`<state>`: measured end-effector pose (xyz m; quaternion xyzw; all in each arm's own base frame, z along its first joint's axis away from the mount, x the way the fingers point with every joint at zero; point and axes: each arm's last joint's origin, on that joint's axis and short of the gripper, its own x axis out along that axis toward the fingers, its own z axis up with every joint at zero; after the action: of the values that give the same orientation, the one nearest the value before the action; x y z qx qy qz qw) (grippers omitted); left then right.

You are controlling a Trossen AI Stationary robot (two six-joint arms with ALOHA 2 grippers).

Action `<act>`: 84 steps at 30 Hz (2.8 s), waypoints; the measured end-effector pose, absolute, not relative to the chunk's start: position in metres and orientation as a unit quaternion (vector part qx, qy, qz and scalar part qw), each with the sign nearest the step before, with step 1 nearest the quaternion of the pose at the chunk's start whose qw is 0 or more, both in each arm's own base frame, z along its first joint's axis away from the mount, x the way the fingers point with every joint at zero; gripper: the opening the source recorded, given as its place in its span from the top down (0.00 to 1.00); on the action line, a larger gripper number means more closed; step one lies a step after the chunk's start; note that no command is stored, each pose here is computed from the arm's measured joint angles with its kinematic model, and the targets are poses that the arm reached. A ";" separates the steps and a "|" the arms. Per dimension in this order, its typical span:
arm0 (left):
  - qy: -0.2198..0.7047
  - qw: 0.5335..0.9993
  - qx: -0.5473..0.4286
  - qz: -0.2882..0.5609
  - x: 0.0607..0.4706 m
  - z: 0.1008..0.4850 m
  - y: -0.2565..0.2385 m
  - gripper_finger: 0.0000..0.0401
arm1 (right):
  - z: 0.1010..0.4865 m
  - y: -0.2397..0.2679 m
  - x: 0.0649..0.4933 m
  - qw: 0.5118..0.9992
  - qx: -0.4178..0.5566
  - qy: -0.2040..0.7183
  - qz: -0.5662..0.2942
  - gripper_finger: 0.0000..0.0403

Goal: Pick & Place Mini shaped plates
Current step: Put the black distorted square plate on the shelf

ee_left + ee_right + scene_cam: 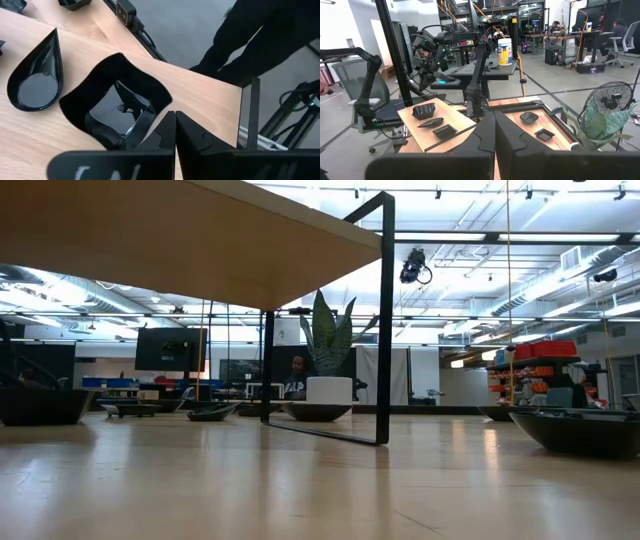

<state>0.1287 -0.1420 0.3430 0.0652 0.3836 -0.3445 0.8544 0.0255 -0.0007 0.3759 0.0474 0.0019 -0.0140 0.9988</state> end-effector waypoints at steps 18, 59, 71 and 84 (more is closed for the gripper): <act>0.359 0.868 0.186 -0.289 0.137 0.332 -0.151 0.99 | 0.376 -0.001 0.026 0.999 0.048 0.002 -0.014 1.00; 0.431 0.782 0.301 -0.334 0.161 0.290 -0.179 0.99 | 0.376 -0.001 0.026 0.999 0.047 0.002 -0.014 1.00; 0.437 0.775 0.281 -0.360 0.153 0.292 -0.183 0.99 | 0.376 -0.001 0.026 0.999 0.048 0.002 -0.014 1.00; 0.439 0.775 0.251 -0.380 0.139 0.297 -0.188 0.99 | 0.376 -0.001 0.026 0.999 0.047 0.002 -0.014 1.00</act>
<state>0.1393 -0.1884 0.2967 0.2514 0.4385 -0.3797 0.7748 0.0255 -0.0007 0.3759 0.0474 0.0020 -0.0140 0.9988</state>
